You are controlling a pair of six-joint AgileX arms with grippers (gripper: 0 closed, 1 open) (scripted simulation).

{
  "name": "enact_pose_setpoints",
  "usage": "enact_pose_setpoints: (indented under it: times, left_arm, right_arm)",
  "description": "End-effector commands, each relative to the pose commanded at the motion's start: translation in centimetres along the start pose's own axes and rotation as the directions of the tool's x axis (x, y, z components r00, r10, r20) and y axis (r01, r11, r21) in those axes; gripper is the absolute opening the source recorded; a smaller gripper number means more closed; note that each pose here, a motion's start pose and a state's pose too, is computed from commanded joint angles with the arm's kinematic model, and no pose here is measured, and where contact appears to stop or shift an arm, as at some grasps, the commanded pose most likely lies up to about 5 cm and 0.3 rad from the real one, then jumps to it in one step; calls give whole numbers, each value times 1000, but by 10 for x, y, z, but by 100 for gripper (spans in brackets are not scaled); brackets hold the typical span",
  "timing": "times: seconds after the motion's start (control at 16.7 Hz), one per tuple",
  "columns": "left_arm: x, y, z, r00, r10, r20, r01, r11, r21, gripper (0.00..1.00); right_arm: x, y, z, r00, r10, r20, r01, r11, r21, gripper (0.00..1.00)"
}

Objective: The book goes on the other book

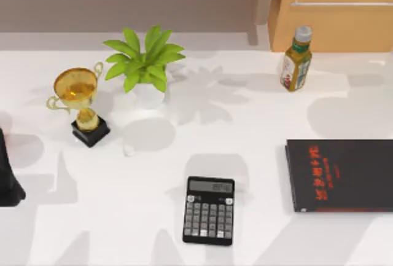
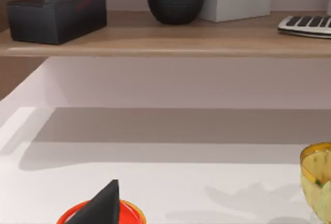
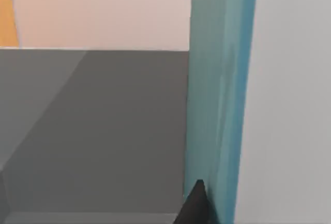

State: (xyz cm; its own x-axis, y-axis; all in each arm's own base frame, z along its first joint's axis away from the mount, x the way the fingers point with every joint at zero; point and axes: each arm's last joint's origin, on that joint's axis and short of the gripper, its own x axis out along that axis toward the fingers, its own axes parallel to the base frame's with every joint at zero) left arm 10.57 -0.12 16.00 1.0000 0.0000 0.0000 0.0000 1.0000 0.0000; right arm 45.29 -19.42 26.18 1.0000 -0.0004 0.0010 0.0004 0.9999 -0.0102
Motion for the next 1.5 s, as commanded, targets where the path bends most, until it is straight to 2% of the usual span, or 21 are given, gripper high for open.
enact_pose_setpoints:
  times: [0.12,0.24,0.36,0.48,0.66,0.78,0.84,0.96,1.08,1.2,1.32,1.38,1.5]
  left_arm:
    - [0,0,0,1000,0,0,0,1000,0,100]
    - [0,0,0,1000,0,0,0,1000,0,100]
    - [0,0,0,1000,0,0,0,1000,0,100]
    - [0,0,0,1000,0,0,0,1000,0,100]
    - [0,0,0,1000,0,0,0,1000,0,100]
    - [0,0,0,1000,0,0,0,1000,0,100]
    - [0,0,0,1000,0,0,0,1000,0,100]
    - [0,0,0,1000,0,0,0,1000,0,100]
    - [0,0,0,1000,0,0,0,1000,0,100]
    - [0,0,0,1000,0,0,0,1000,0,100]
    - [0,0,0,1000,0,0,0,1000,0,100]
    - [0,0,0,1000,0,0,0,1000,0,100]
    - [0,0,0,1000,0,0,0,1000,0,100]
  right_arm:
    - [-2,12,8,1000,9,1,-9,999,32,0]
    - [-10,20,13,1000,-17,-12,18,997,78,0]
    - [-26,22,22,996,-91,-21,93,987,135,0]
    - [-43,24,30,981,-188,-40,192,957,216,0]
    - [-70,43,38,946,-317,-74,320,863,392,0]
    - [-90,72,40,926,-365,-100,359,764,536,0]
    - [-101,91,36,919,-375,-122,367,701,612,0]
    - [-123,134,22,916,-365,-164,355,550,756,0]
    - [-148,183,-2,926,-308,-217,328,375,867,0]
    - [-177,233,-32,938,-205,-278,320,216,922,0]
    - [-213,271,-60,938,-107,-329,339,97,936,0]
    - [-231,283,-75,929,-70,-363,367,58,928,0]
    - [-265,297,-105,900,-26,-435,435,18,900,0]
